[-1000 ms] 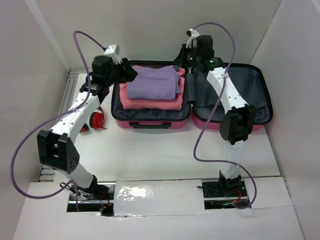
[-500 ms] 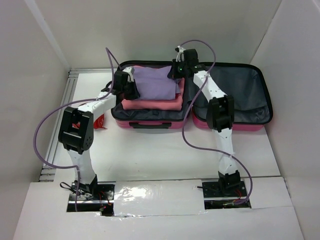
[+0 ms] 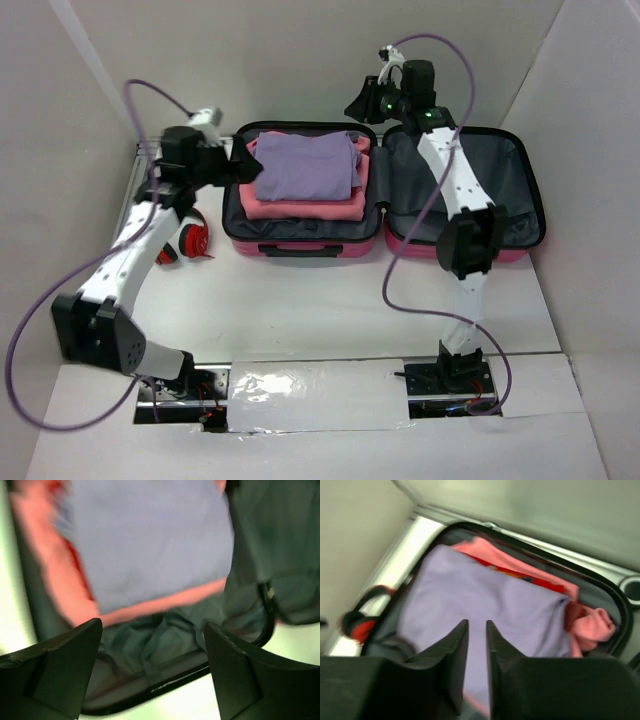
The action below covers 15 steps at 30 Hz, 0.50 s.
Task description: Pack the luggage
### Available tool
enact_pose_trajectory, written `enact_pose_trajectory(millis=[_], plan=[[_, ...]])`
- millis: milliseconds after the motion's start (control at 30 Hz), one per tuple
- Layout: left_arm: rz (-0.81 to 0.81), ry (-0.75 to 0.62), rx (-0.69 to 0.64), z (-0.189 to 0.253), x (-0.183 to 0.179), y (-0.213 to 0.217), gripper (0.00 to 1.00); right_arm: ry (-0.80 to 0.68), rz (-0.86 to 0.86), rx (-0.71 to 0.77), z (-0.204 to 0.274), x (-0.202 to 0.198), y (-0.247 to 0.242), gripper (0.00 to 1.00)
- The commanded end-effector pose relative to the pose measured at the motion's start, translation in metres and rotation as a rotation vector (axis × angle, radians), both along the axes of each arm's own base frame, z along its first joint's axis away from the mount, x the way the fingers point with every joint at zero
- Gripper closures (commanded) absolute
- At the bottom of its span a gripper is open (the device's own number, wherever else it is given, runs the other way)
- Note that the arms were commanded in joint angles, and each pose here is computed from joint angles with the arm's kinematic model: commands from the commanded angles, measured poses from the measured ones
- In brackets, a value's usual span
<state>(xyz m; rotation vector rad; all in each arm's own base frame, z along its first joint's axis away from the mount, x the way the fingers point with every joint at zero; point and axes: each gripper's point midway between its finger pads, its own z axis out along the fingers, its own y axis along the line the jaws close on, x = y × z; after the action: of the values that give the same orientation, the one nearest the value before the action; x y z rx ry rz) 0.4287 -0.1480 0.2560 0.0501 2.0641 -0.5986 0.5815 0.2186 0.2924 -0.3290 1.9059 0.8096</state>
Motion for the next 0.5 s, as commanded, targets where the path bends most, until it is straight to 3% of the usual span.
enact_pose_trajectory(millis=[0,133,233,467], plan=[[0.123,-0.04,-0.003,0.034,-0.024,0.046,0.03,-0.257,0.095,0.045,0.123,-0.07,0.018,0.7],[0.51,0.068,0.062,0.012,-0.037,0.151,0.0,-0.236,0.094,0.013,0.117,-0.108,0.021,0.59],[0.67,0.141,0.11,-0.011,-0.043,0.211,0.0,-0.202,0.068,-0.004,0.103,-0.119,0.017,0.58],[0.648,0.199,0.142,-0.051,-0.037,0.281,0.03,-0.115,0.037,-0.052,0.063,-0.129,-0.001,0.55]])
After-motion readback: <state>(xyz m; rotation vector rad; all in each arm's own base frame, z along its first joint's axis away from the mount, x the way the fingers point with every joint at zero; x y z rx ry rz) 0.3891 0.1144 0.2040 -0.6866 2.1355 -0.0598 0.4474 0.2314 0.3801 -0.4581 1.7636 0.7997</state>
